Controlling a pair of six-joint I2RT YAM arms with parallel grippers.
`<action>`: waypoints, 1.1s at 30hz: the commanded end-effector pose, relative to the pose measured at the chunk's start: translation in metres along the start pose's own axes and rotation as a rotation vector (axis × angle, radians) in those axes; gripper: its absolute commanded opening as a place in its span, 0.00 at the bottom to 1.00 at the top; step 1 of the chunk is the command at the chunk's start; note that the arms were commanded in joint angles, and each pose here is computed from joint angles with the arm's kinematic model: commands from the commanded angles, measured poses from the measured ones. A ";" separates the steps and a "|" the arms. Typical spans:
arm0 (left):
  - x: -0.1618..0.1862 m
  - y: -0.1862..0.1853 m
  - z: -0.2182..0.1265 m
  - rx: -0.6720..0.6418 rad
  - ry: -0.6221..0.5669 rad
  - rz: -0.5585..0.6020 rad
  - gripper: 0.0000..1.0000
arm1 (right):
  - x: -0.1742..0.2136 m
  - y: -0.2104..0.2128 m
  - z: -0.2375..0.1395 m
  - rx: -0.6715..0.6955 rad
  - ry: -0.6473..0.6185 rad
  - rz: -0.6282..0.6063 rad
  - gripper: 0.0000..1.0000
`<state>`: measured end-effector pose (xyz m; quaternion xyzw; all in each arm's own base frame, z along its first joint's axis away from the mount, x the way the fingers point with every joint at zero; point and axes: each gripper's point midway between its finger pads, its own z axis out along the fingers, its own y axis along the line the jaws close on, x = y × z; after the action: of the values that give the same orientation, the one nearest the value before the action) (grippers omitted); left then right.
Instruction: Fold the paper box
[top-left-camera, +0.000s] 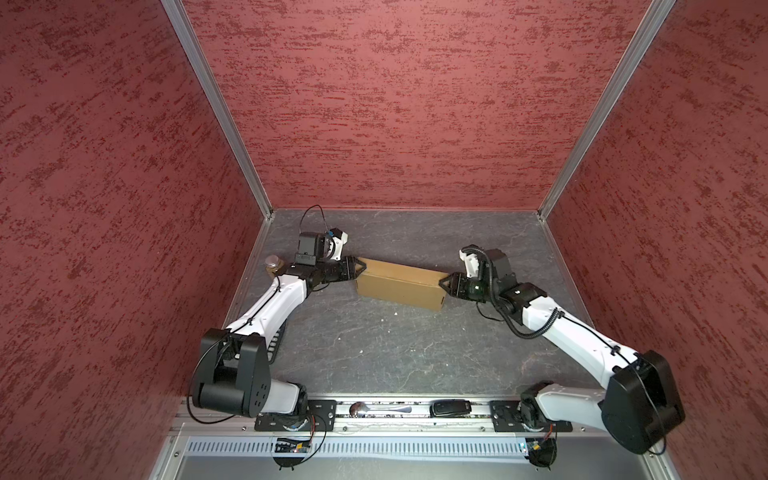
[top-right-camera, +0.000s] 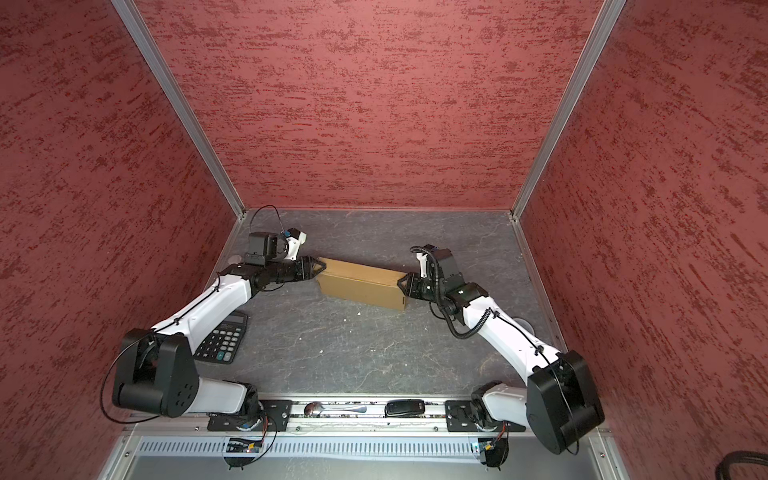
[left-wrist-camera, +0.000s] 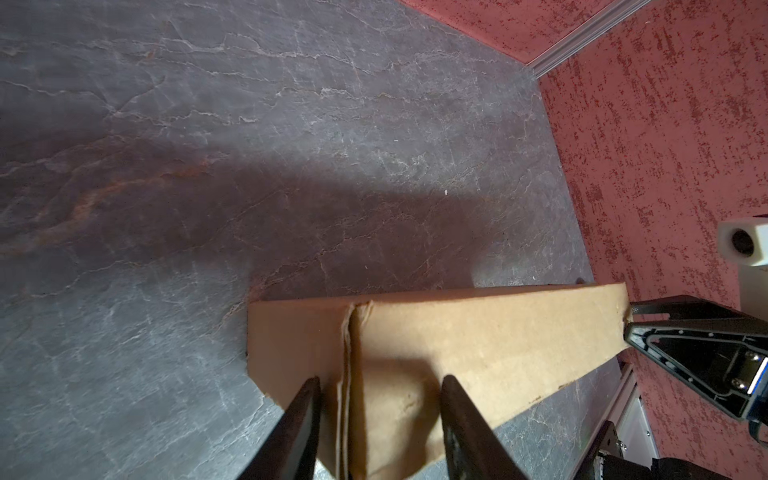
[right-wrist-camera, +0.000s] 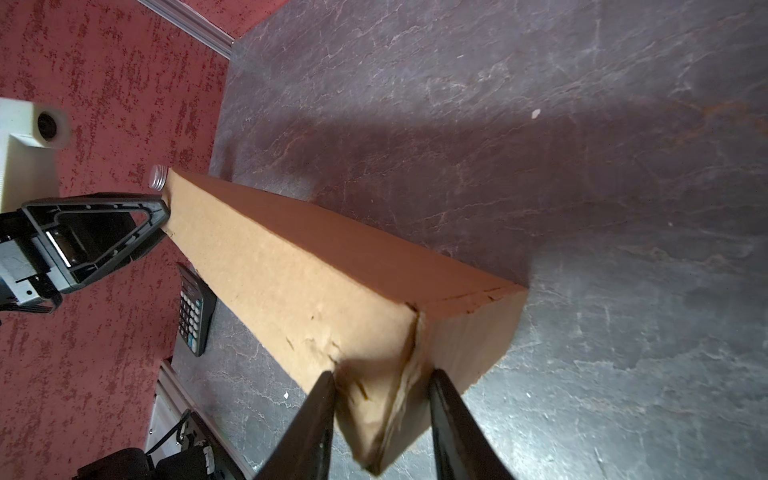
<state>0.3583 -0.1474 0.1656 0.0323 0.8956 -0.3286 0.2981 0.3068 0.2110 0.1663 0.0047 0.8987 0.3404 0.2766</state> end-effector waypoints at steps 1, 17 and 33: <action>0.022 -0.014 -0.002 0.040 0.056 -0.001 0.47 | 0.017 -0.007 0.004 0.024 0.080 -0.014 0.37; 0.058 -0.026 -0.009 0.022 0.085 -0.012 0.46 | 0.037 -0.007 -0.008 -0.007 0.101 -0.079 0.34; 0.094 -0.030 -0.006 -0.005 0.105 -0.020 0.46 | 0.065 -0.016 -0.007 -0.028 0.148 -0.062 0.36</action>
<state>0.2935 -0.1642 0.1487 0.0281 0.9063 -0.3005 0.2958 0.2729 0.1964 0.1480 -0.0361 0.9029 0.3263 0.2776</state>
